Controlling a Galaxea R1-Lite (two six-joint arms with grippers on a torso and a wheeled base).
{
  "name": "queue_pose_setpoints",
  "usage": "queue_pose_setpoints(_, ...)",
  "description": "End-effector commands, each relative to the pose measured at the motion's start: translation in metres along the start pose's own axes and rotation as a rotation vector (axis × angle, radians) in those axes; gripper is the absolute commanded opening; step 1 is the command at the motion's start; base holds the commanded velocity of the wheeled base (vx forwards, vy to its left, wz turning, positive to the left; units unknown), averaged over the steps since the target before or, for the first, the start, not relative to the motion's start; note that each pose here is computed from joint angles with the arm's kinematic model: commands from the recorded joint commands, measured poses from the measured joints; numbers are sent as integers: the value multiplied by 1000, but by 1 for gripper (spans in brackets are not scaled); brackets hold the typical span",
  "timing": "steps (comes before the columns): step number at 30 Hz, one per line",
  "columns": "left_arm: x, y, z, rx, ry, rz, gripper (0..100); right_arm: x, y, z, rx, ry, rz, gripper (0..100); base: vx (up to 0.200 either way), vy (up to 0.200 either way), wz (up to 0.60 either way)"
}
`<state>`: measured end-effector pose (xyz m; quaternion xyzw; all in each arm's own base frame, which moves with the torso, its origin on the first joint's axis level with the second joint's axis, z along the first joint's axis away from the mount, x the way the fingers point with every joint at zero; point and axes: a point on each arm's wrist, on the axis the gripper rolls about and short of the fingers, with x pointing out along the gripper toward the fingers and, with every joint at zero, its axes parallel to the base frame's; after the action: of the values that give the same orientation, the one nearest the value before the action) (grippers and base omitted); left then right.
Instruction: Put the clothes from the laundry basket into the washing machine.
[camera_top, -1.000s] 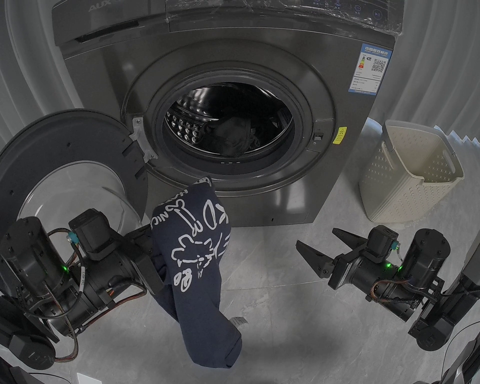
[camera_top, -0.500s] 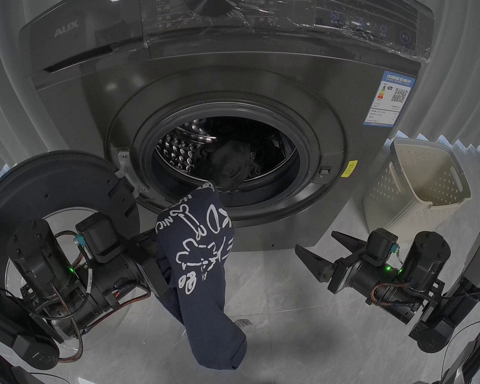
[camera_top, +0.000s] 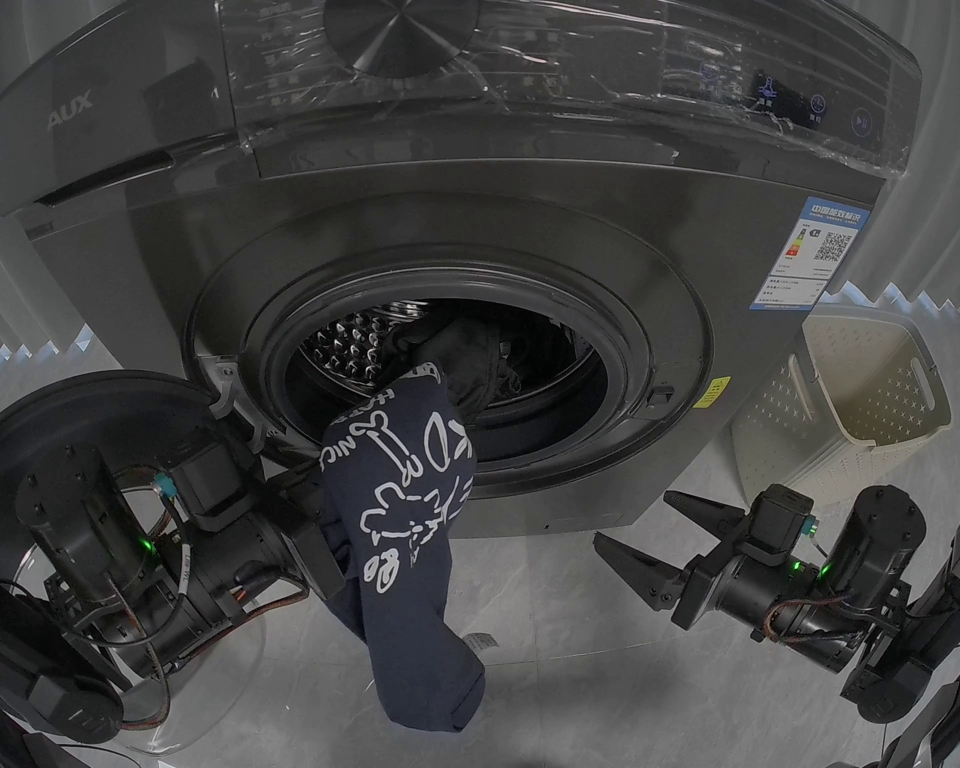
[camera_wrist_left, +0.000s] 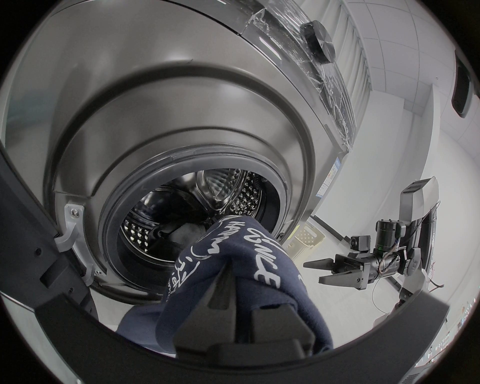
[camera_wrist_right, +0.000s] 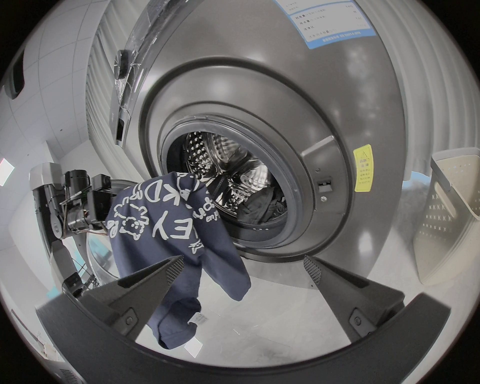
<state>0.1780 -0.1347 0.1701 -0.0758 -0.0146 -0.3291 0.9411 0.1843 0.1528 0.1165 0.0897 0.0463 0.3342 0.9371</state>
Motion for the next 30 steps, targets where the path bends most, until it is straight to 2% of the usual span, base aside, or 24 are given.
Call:
queue_pose_setpoints(1,1,-3,-1,-2,-5,-16,0,-5,7,6,-3,-25,33,100,0,0,0)
queue_pose_setpoints(4,1,-6,0,-3,-13,-25,0,-2,10,8,-1,-37,37,100,0,0,0)
queue_pose_setpoints(5,1,-7,1,-5,-18,-30,0,-2,10,9,-19,-47,21,100,0,0,0)
queue_pose_setpoints(8,5,-8,2,-11,-24,-36,0,-2,10,9,-22,-48,12,100,0,0,0)
queue_pose_setpoints(13,28,-4,-10,17,9,-3,0,-1,11,9,-23,-50,14,100,0,0,0)
queue_pose_setpoints(22,72,-1,-22,8,-20,2,0,0,14,9,-21,-50,21,100,0,0,0)
queue_pose_setpoints(25,91,1,-36,10,-6,20,0,0,17,7,-18,-45,31,100,0,0,0)
queue_pose_setpoints(30,121,4,-45,10,-55,61,0,0,17,8,-18,-46,32,100,0,0,0)
